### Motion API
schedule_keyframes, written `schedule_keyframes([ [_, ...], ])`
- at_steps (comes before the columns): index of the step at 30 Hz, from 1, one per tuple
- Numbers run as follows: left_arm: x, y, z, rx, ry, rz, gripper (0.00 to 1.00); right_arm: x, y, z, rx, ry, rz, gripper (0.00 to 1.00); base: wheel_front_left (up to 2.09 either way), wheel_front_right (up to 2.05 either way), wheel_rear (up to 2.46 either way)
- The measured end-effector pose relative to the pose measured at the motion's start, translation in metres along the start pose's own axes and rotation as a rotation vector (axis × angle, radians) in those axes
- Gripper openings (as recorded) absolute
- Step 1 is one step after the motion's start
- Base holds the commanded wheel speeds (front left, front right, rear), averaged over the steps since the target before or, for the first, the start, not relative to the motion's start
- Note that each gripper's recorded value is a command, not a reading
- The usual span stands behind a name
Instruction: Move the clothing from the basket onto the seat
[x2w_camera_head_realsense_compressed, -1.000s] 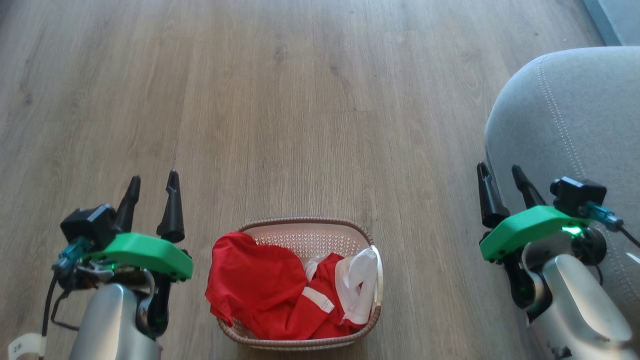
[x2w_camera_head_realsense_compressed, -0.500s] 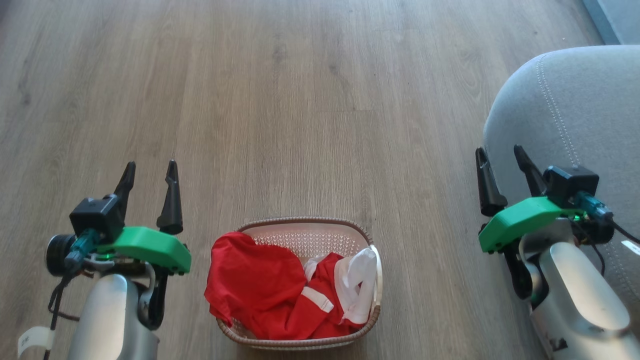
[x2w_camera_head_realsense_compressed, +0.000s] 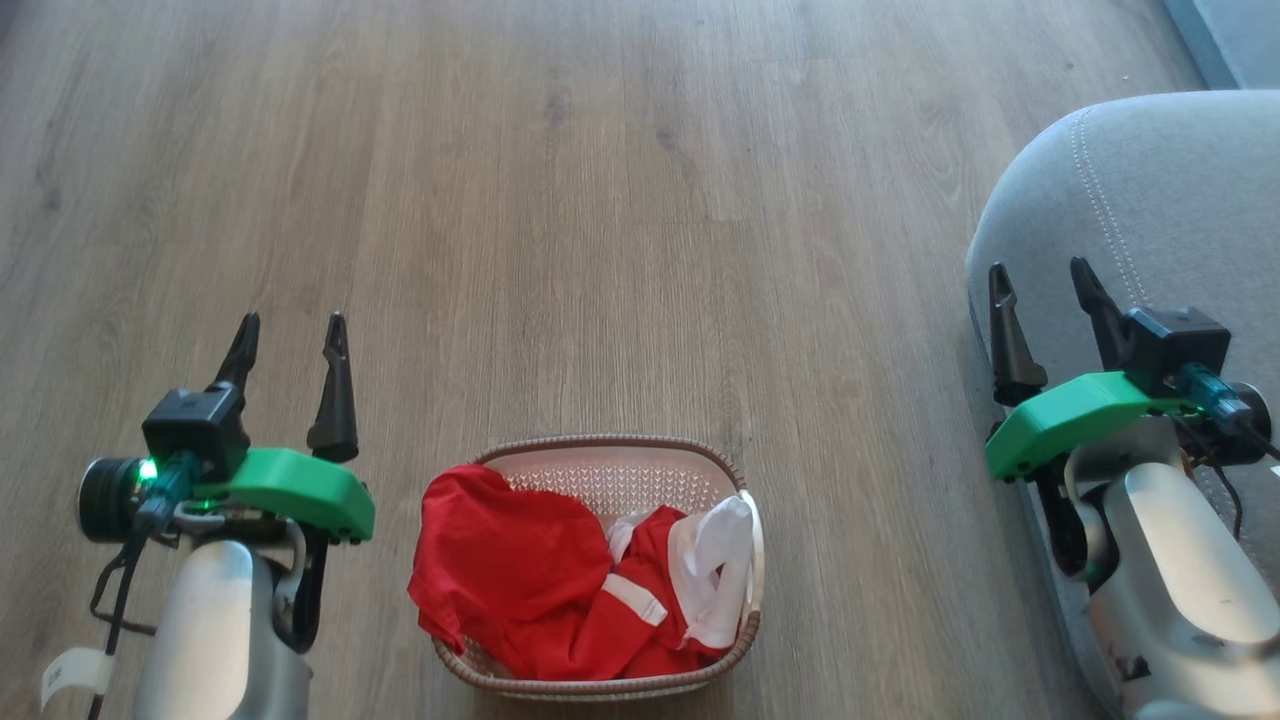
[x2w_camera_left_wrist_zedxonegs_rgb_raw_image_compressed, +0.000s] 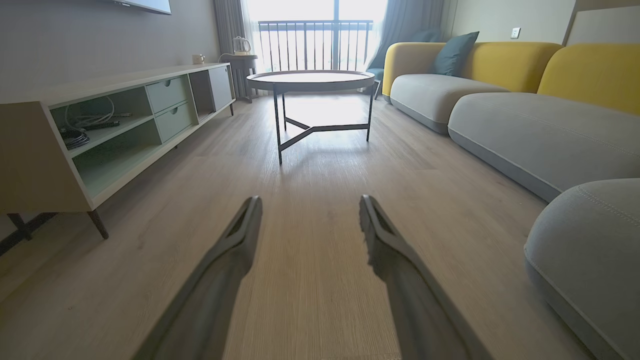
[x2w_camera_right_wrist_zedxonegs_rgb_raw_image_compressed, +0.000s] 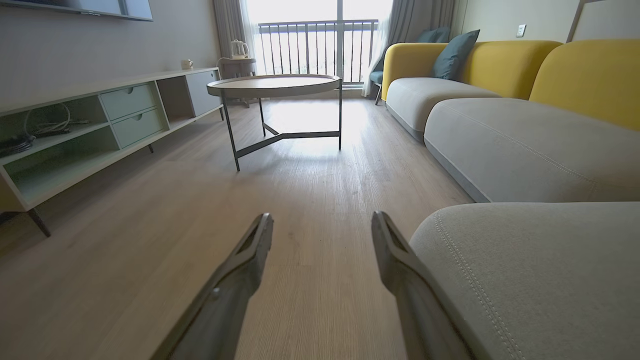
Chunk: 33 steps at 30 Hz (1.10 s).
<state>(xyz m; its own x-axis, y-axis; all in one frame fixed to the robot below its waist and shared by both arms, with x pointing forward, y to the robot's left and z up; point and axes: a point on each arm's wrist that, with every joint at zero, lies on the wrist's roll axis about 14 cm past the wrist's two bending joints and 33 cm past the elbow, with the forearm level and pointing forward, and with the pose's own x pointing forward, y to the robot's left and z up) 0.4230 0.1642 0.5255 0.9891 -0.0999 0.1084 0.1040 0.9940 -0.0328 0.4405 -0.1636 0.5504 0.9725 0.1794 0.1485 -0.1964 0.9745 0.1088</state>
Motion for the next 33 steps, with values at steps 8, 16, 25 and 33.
schedule_keyframes([
  [8, -0.001, 0.0, -0.001, 0.0, 0.005, 0.001, 1.0, 0.0, -0.002, 0.002, -0.005, -0.006, -0.008, 1.0, 0.0, 0.0, 0.0],
  [16, -0.004, -0.003, -0.014, -0.001, 0.043, -0.006, 1.0, 0.002, 0.0, 0.006, -0.004, -0.022, -0.005, 1.0, 0.0, 0.0, 0.0],
  [25, -0.002, -0.02, -0.063, -0.015, 0.174, -0.057, 1.0, 0.017, -0.001, -0.005, 0.009, -0.016, 0.001, 1.0, 0.0, 0.0, 0.0],
  [33, 0.008, -0.039, -0.125, -0.068, 0.33, -0.104, 1.0, 0.056, -0.003, -0.006, -0.003, -0.057, 0.031, 1.0, 0.0, 0.0, 0.0],
])
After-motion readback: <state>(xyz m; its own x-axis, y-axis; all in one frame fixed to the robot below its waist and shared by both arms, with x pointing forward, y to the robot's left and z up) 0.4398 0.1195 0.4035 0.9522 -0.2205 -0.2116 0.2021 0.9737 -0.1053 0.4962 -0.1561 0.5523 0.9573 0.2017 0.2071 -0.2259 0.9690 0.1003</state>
